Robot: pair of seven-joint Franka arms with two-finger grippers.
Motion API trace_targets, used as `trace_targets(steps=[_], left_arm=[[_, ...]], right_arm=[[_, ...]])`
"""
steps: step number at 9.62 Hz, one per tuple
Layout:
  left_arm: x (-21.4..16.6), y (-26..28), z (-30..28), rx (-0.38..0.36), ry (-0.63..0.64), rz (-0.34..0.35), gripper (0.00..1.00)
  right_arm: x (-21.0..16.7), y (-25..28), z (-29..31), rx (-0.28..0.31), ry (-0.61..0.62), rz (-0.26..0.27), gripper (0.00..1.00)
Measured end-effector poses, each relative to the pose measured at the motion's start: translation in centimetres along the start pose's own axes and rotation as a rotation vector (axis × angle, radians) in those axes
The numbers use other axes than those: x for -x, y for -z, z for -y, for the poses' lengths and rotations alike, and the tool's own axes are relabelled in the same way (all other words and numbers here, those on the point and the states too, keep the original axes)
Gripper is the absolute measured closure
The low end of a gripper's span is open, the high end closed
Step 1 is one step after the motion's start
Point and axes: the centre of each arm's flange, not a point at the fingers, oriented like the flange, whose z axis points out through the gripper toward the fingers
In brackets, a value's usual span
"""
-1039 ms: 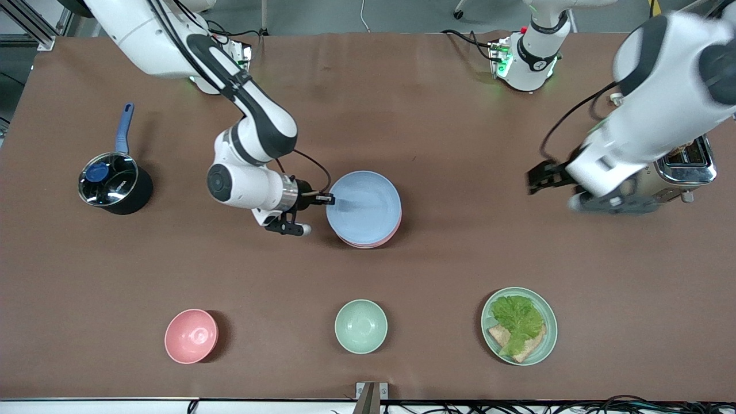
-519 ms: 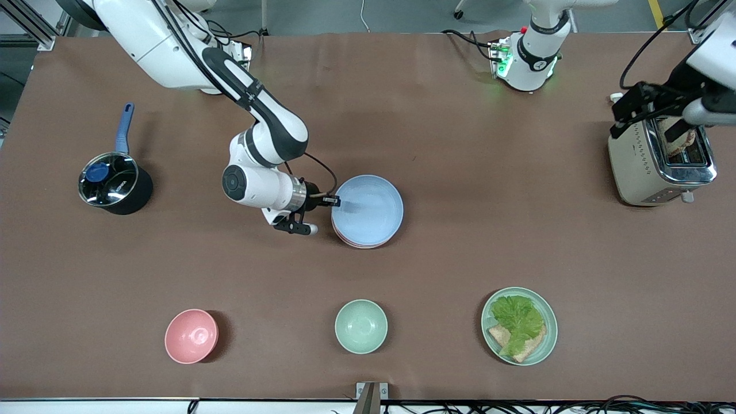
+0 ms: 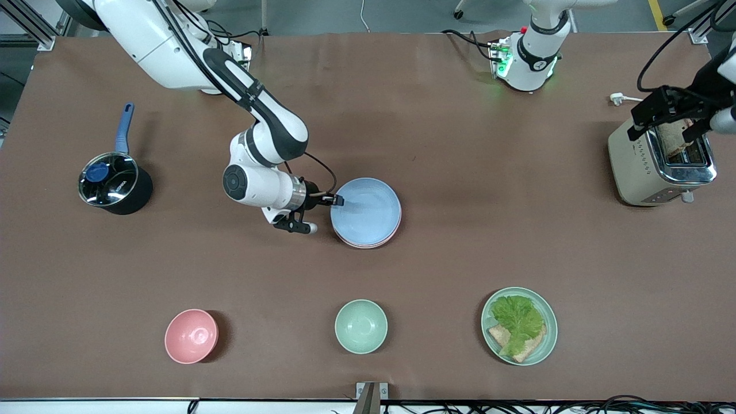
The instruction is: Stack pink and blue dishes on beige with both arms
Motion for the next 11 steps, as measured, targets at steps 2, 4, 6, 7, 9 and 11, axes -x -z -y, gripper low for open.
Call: trace_targets(steps=[2,4,6,7,9,11], left_arm=[[-0.3,-0.3,0.1,-0.021,0.007,0.003,0.0],[0.3,0.5,0.0,-0.027,0.004,-0.01,0.0],[0.7,0.7,-0.1,-0.028,0.003,-0.011,0.0],[0.8,0.6,-0.1,-0.031,0.002,-0.009,0.0],[0.8,0.4,0.0,-0.044,0.001,-0.007,0.0],[0.8,0.4,0.0,-0.045,0.001,-0.005,0.0]], right_arm=[[-0.9,4.7,1.0,0.026,0.059,-0.049,0.09],[-1.6,14.2,-0.6,0.182,0.119,-0.092,0.0],[-0.7,26.8,-3.0,0.317,0.115,-0.228,0.0],[0.3,33.0,-4.6,0.37,0.088,-0.298,0.0],[1.8,42.7,-8.6,0.418,0.017,-0.338,0.0],[2.3,50.2,-12.4,0.431,0.022,-0.334,0.0]])
